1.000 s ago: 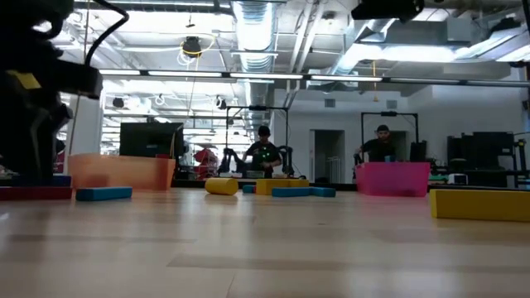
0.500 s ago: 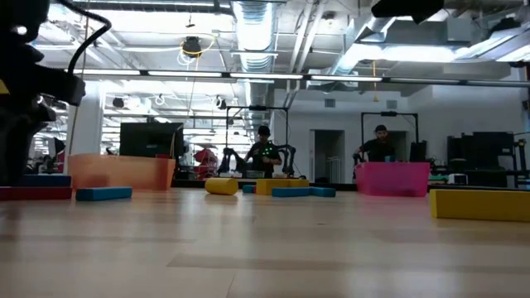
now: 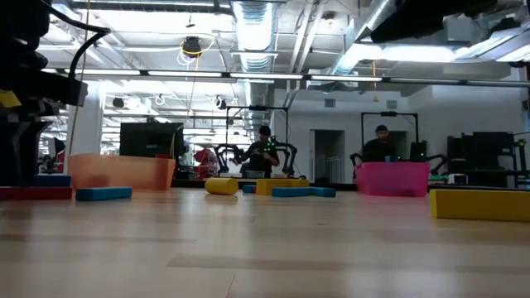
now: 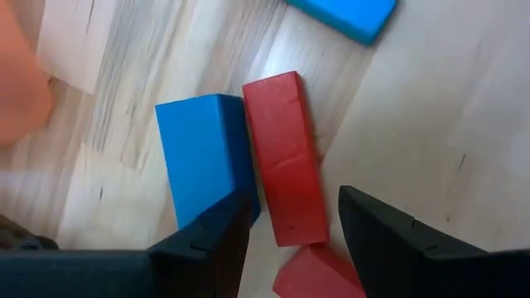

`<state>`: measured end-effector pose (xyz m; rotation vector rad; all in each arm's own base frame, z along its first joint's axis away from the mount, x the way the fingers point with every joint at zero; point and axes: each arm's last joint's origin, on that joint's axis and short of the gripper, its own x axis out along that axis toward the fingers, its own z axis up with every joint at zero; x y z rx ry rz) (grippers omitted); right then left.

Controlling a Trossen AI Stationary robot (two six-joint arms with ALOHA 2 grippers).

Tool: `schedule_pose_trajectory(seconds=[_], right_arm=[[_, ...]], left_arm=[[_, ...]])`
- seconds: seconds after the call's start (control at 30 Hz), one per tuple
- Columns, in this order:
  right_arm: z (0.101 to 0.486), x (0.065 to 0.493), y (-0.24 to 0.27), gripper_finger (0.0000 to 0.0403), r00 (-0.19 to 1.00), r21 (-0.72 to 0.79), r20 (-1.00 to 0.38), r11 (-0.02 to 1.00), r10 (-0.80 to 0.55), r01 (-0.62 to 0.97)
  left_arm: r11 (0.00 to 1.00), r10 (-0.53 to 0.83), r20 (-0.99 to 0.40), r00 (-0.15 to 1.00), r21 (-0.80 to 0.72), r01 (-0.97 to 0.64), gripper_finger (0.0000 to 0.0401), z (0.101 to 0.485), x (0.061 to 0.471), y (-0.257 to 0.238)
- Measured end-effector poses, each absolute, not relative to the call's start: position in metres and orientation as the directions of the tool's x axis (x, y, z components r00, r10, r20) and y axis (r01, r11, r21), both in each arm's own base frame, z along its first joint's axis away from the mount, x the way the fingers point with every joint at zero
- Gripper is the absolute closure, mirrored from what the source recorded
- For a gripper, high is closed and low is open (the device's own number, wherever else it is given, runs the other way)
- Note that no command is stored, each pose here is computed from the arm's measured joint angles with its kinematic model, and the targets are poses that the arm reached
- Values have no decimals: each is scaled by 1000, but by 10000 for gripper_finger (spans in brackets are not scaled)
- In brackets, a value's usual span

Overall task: Sort blocks
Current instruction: Put the red block into the orange bin

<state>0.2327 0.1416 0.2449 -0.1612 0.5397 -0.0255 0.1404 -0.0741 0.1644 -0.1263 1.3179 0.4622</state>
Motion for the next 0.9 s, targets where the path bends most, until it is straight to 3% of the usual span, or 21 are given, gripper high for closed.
schedule_pose_trajectory(seconds=[0.23, 0.43, 0.9], right_arm=[[234, 237, 146, 196, 840, -176, -537, 984, -76, -23], [232, 236, 148, 196, 834, -160, -546, 987, -74, -17], [233, 237, 147, 196, 837, -161, -541, 987, -74, -16]], left_arm=[[875, 295, -949, 108, 223, -430, 221, 145, 129, -63], [870, 254, -959, 122, 172, -462, 221, 134, 125, -62], [907, 112, -962, 250, -4, -420, 221, 139, 134, -69]])
